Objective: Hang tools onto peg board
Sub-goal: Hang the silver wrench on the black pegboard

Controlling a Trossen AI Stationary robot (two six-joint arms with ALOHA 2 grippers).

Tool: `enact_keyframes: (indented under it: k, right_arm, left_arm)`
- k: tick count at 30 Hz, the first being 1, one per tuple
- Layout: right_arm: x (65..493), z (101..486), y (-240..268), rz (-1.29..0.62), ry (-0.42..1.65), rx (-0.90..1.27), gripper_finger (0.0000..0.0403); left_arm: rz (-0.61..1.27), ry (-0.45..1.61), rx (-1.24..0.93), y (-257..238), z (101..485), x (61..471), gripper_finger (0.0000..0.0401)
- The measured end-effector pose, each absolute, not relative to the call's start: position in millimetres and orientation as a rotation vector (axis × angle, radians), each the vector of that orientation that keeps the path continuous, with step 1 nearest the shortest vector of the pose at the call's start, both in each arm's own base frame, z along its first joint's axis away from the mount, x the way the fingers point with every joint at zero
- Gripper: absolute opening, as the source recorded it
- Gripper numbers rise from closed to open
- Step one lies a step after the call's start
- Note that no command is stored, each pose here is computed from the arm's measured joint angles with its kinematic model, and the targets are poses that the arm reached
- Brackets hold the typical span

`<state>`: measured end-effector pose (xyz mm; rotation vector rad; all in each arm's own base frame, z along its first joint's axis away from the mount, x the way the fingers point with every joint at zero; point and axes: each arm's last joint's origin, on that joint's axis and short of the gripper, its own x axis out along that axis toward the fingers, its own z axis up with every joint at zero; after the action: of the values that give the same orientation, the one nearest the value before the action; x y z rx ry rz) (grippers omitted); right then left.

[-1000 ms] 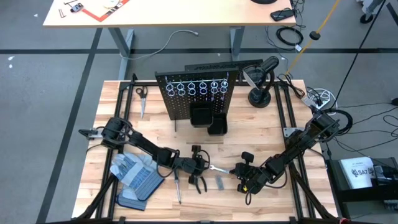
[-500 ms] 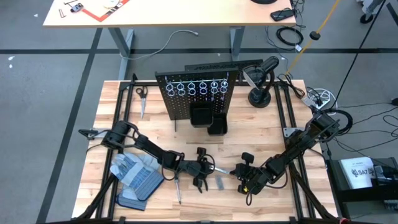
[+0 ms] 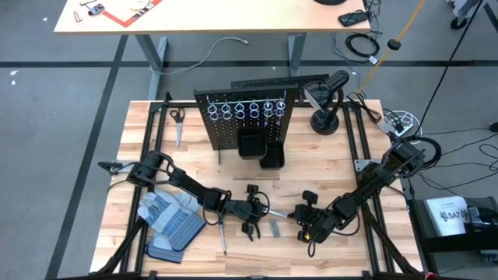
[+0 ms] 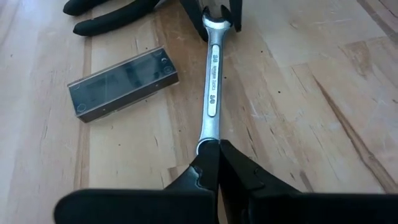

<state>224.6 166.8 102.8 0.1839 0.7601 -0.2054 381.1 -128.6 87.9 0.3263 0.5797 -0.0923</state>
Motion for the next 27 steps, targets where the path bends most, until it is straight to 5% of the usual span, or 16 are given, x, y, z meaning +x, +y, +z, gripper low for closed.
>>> enact_keyframes:
  k: [7, 19, 27]
  right_arm:
    - [224.2, 101.3, 166.1, -0.204, 0.772, 0.180, 0.0000]
    - [224.3, 101.6, 166.3, -0.204, 0.769, 0.182, 0.0000]
    - [224.4, 101.9, 166.4, -0.204, 0.767, 0.184, 0.0000]
  left_arm:
    - [-0.137, 0.581, 0.307, -128.0, 88.0, 381.9, 0.0018]
    - [-0.149, 0.530, 0.215, -126.2, 92.5, 386.0, 0.0074]
    - [-0.182, 0.516, 0.208, -127.2, 93.8, 386.6, 0.0078]
